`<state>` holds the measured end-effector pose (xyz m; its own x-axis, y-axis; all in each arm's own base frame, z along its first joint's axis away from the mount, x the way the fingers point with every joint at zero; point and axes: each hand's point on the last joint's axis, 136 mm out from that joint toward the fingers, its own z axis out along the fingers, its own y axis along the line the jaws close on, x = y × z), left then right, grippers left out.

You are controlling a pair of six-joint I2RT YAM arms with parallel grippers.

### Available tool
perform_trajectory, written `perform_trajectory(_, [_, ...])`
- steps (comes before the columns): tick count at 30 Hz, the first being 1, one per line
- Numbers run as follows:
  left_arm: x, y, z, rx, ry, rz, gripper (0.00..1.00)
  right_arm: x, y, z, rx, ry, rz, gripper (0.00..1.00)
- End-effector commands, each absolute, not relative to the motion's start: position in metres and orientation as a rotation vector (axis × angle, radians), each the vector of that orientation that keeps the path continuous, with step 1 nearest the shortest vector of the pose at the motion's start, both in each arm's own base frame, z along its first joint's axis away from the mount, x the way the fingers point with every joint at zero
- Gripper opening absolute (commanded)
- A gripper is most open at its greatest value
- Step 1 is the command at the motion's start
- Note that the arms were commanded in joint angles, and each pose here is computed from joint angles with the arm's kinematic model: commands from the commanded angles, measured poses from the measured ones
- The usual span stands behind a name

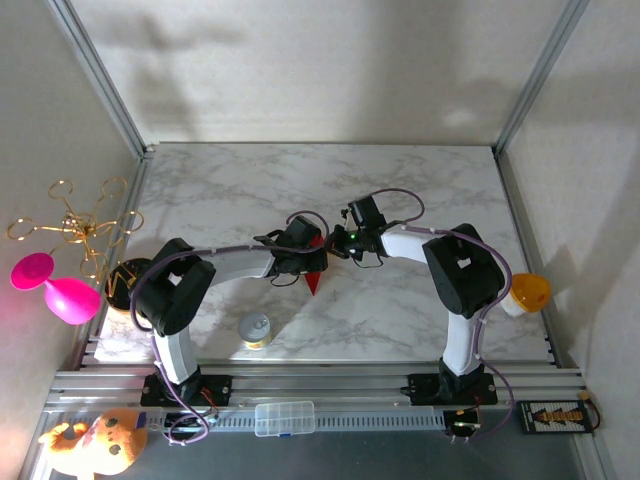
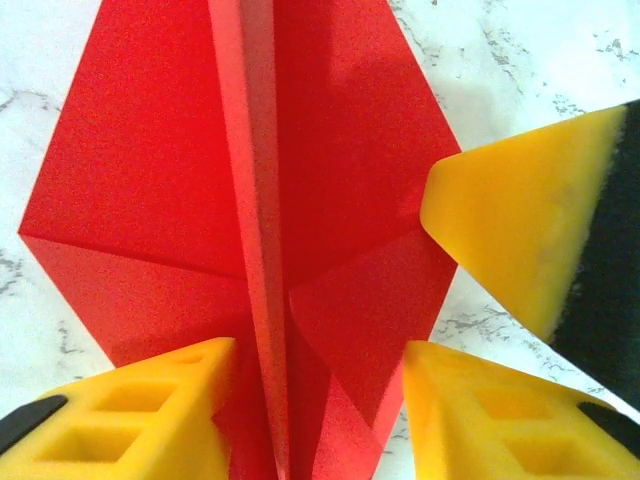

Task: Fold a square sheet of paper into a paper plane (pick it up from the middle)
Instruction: Move the paper plane to the top-center of the table.

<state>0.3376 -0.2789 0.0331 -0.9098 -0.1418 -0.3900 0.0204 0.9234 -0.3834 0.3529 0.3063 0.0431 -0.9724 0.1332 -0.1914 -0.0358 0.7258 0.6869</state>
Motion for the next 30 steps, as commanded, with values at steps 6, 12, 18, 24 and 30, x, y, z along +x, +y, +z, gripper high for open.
perform_trajectory(6, [0.337,-0.273,0.026,-0.075,2.692,-0.445,0.31,0.357,0.309,0.057,0.048,2.677,1.102,0.05])
perform_trajectory(12, [0.343,-0.266,0.033,-0.125,2.661,-0.406,0.21,0.356,0.309,0.056,0.050,2.681,1.101,0.05])
perform_trajectory(18, [0.340,-0.270,0.023,-0.133,2.688,-0.430,0.18,0.355,0.308,0.055,0.049,2.682,1.102,0.05])
perform_trajectory(24, [0.337,-0.275,0.017,-0.134,2.711,-0.457,0.18,0.353,0.308,0.054,0.055,2.681,1.112,0.10])
perform_trajectory(30, [0.341,-0.277,0.021,-0.149,2.696,-0.468,0.13,0.358,0.298,0.065,0.085,2.645,1.052,0.30])
